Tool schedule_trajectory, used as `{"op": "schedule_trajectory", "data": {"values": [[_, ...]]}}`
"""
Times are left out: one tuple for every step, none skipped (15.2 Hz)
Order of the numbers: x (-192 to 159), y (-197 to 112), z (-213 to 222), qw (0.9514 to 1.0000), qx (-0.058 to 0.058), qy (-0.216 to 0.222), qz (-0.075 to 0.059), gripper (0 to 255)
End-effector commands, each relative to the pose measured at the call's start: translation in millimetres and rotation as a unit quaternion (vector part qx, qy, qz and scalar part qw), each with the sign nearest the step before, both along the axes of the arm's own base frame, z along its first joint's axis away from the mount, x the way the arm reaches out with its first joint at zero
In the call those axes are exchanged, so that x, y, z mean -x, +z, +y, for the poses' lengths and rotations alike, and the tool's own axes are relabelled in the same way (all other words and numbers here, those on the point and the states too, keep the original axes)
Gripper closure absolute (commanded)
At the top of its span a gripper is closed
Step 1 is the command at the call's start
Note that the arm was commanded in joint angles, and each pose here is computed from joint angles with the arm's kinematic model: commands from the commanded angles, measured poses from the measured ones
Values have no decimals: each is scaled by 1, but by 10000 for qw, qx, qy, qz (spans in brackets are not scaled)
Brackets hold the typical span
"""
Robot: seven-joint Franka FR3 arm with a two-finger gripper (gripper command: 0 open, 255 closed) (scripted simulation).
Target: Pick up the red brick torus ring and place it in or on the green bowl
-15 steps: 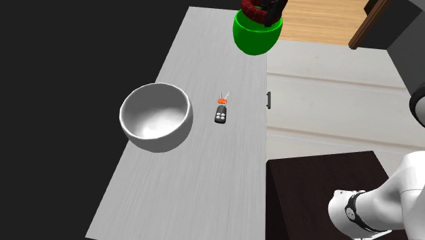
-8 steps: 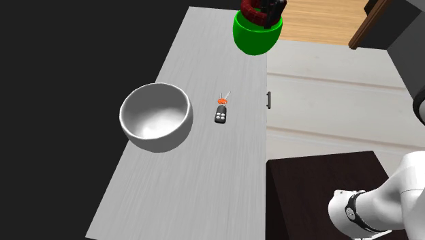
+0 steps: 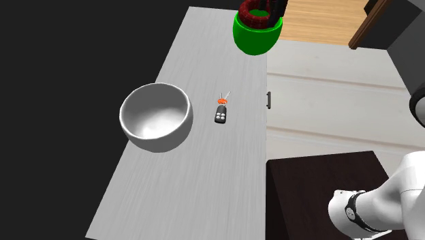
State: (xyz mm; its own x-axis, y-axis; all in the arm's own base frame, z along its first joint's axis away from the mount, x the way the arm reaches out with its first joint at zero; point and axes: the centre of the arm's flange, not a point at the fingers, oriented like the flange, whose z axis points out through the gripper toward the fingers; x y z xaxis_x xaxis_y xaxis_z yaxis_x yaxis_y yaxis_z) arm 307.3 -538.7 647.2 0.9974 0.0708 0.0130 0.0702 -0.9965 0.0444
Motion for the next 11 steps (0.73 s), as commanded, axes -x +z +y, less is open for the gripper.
{"op": "schedule_trajectory", "data": {"values": [[1,20,1,10000,-4,2,1,0],[1,33,2,10000,-4,2,1,0],[1,43,2,10000,-4,2,1,0],[1,44,2,10000,-4,1,1,0],[1,43,2,10000,-4,2,1,0],[1,44,2,10000,-3,2,1,0],[1,44,2,10000,-3,1,1,0],[1,44,2,10000,-3,1,1,0],[1,44,2,10000,-4,1,1,0],[1,44,2,10000,-4,1,1,0],[1,44,2,10000,-3,1,1,0]]}}
